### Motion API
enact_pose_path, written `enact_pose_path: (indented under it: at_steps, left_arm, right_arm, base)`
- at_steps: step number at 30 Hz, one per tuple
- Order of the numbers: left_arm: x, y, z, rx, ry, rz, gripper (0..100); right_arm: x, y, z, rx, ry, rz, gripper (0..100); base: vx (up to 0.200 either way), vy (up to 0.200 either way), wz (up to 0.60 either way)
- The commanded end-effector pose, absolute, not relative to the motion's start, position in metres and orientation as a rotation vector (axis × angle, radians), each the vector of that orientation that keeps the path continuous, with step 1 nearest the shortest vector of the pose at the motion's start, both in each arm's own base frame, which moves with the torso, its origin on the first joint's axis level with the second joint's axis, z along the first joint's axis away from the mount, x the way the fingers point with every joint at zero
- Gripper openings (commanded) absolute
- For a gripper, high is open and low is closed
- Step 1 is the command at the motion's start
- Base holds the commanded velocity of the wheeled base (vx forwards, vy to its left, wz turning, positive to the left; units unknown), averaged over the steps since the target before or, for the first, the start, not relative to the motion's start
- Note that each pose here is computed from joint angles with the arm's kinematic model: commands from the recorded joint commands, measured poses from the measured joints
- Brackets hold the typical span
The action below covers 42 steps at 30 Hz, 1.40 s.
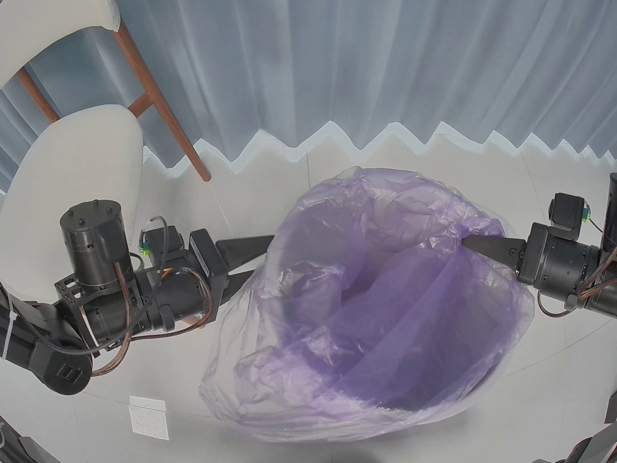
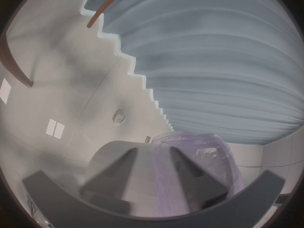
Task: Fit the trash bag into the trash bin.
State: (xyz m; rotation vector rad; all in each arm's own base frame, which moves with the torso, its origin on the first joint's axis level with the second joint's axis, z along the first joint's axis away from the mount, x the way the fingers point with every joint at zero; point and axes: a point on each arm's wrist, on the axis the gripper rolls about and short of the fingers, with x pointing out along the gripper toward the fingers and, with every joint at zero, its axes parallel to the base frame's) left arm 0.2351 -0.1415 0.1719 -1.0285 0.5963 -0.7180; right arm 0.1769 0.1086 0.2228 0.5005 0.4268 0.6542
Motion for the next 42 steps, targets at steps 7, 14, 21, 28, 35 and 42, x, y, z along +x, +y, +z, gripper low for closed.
enact_pose_path:
  at_steps: [7, 14, 21, 28, 35, 42]
  left_arm:
    - [0.226, -0.107, 0.195, -1.064, 0.408, -0.639, 100]
    - [0.212, -0.119, 0.208, -1.057, 0.383, -0.738, 100]
    - [0.202, -0.153, 0.198, -0.964, 0.408, -0.771, 100]
    - [0.2, -0.176, 0.197, -0.931, 0.399, -0.775, 100]
    - [0.192, -0.182, 0.198, -0.955, 0.428, -0.807, 100]
    - [0.177, -0.202, 0.198, -0.993, 0.49, -0.863, 100]
  right_arm:
    - [0.205, 0.098, 0.21, 0.491, 0.413, 0.4, 0]
    - [0.221, 0.103, 0.203, 0.508, 0.393, 0.287, 0]
    - [0.238, 0.109, 0.2, 0.568, 0.316, 0.246, 0]
    - [0.249, 0.116, 0.2, 0.584, 0.249, 0.268, 0]
    - [0.262, 0.122, 0.196, 0.597, 0.181, 0.247, 0]
    - [0.264, 0.129, 0.192, 0.582, 0.164, 0.258, 0]
  base:
    - [0.0, 0.0, 0.0]
    - [0.0, 0.0, 0.0]
    - [0.0, 0.0, 0.0]
    - [0.0, 0.0, 0.0]
    - [0.0, 0.0, 0.0]
    - [0.0, 0.0, 0.0]
